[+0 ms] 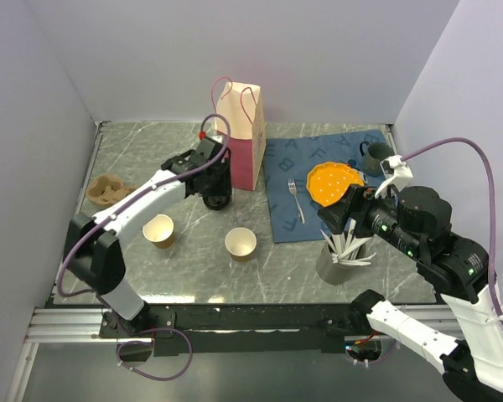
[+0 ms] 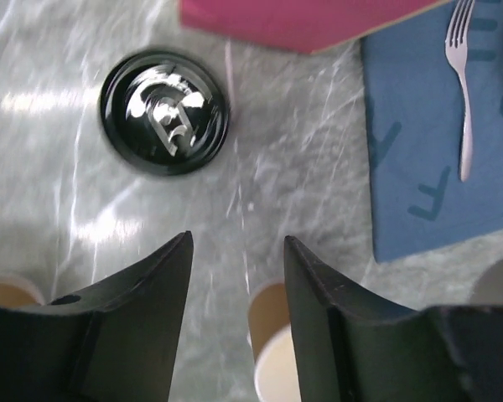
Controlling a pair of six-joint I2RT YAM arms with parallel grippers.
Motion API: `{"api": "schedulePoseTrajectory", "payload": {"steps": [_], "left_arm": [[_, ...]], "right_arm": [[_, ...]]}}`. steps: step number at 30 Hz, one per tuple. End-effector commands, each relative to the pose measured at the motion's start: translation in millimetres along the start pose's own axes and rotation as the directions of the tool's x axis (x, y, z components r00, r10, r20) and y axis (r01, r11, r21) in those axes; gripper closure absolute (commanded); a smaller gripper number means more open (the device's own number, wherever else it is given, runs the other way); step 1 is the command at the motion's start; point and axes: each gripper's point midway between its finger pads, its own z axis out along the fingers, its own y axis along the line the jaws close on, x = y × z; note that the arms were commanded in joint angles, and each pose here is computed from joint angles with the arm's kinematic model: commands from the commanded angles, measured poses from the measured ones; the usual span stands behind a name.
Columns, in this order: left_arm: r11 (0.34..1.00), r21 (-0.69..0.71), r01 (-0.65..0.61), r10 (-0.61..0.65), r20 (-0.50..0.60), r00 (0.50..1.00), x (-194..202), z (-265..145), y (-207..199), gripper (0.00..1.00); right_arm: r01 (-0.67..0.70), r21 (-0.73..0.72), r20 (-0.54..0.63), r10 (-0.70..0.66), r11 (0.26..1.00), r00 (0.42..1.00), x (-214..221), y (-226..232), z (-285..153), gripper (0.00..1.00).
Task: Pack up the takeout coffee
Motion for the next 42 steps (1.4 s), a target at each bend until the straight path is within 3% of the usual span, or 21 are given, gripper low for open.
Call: {"api": "schedulePoseTrajectory", "payload": {"steps": [1,7,20,28,35,42], "left_arm": [[0.988,0.064,-0.144,0.141,0.055,0.989,-16,44,-13,0.49],[0.974,0.0,-0.228,0.228,0.023,0.973,-15,84,-4,0.52],[0.961,-0.031,-0.275,0.273,-0.056,0.96,12,118,12,0.61],[0.961,-0.054,-0.269,0.266,-0.07,0.962,23,123,21,0.67],[0.963,-0.068,-0.26,0.256,-0.068,0.964,19,117,21,0.87],[0.969,-0.065,-0.236,0.231,-0.077,0.97,21,104,22,0.85]], "right_arm": [[-0.049,0.015,0.059,0.048,0.999,0.997,-11,-1,-5,0.08],[-0.059,0.044,0.075,0.055,0.997,0.996,-18,-4,-7,0.09],[-0.048,0.053,0.09,0.043,0.997,0.995,-27,-2,-4,0.09],[-0.025,0.06,0.09,0.02,0.998,0.996,-28,-3,-1,0.09],[-0.022,0.067,0.083,0.016,0.998,0.996,-25,-6,-4,0.09],[-0.035,0.065,0.09,0.029,0.997,0.996,-24,-6,-5,0.09]]}}
